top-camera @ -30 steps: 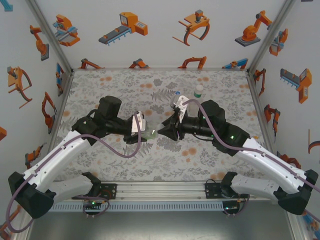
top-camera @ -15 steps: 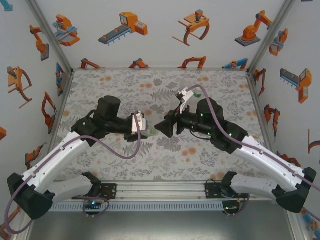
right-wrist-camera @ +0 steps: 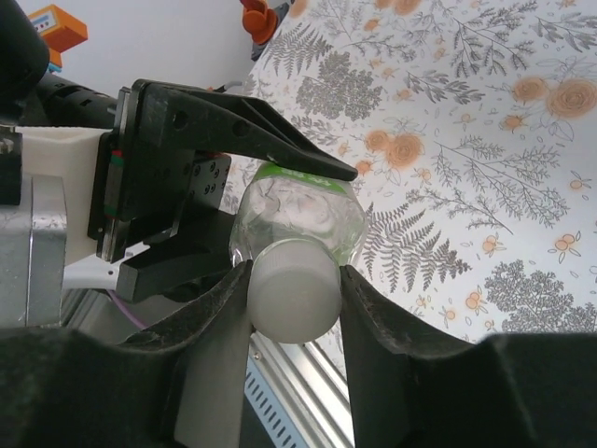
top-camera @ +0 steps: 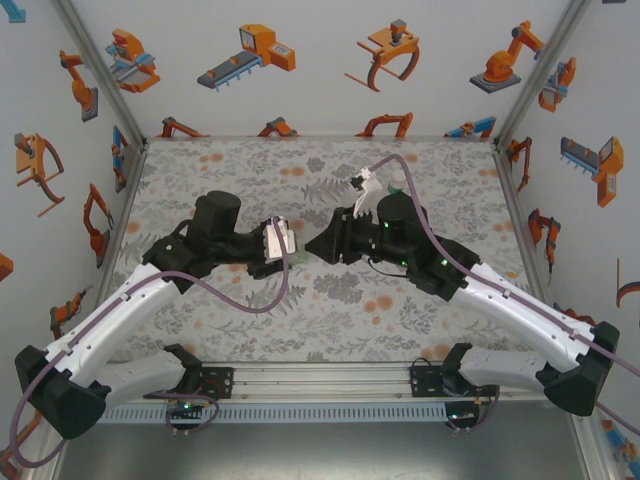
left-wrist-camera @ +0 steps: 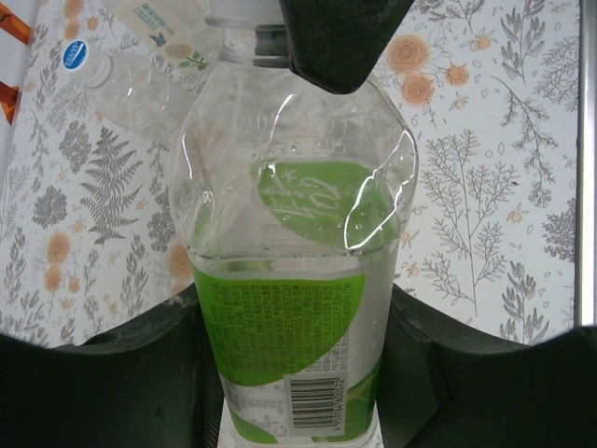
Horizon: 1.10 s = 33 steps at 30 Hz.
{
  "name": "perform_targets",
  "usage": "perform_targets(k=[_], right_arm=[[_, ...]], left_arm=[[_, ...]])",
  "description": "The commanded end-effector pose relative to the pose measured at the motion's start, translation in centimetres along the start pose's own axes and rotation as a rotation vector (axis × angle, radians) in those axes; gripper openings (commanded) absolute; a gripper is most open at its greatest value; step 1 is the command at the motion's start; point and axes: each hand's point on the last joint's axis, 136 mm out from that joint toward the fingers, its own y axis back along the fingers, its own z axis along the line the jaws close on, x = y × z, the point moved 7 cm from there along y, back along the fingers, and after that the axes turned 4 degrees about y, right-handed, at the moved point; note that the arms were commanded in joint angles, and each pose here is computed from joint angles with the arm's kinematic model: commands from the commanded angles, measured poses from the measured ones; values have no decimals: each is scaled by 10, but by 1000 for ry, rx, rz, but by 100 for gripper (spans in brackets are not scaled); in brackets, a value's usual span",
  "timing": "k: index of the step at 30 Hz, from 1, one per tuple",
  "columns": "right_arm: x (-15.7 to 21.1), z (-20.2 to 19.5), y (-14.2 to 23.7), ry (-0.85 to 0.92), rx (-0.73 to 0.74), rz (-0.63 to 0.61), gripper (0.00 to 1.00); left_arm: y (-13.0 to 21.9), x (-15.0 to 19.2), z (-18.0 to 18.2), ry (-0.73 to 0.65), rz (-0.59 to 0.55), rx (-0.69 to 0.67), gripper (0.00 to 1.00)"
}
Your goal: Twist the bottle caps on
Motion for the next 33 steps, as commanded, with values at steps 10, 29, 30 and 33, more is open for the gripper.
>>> perform_targets(k=[10,29,30,33], right_arm=[[-10,-6,1,61,115,0,24],[-6,-104,-59,346,575,412,18],[-7,-110,-63,346,592,427,18],[-10,-126,-73,357,635,457,18]], left_arm=[[2,-5,-2,-6,-46,-9,84],[10,-8,-2,-30,-85,-75,100],[10,-8,-1,-32,-85,-77,99],[10,-7,-1,-33,-82,-77,99]])
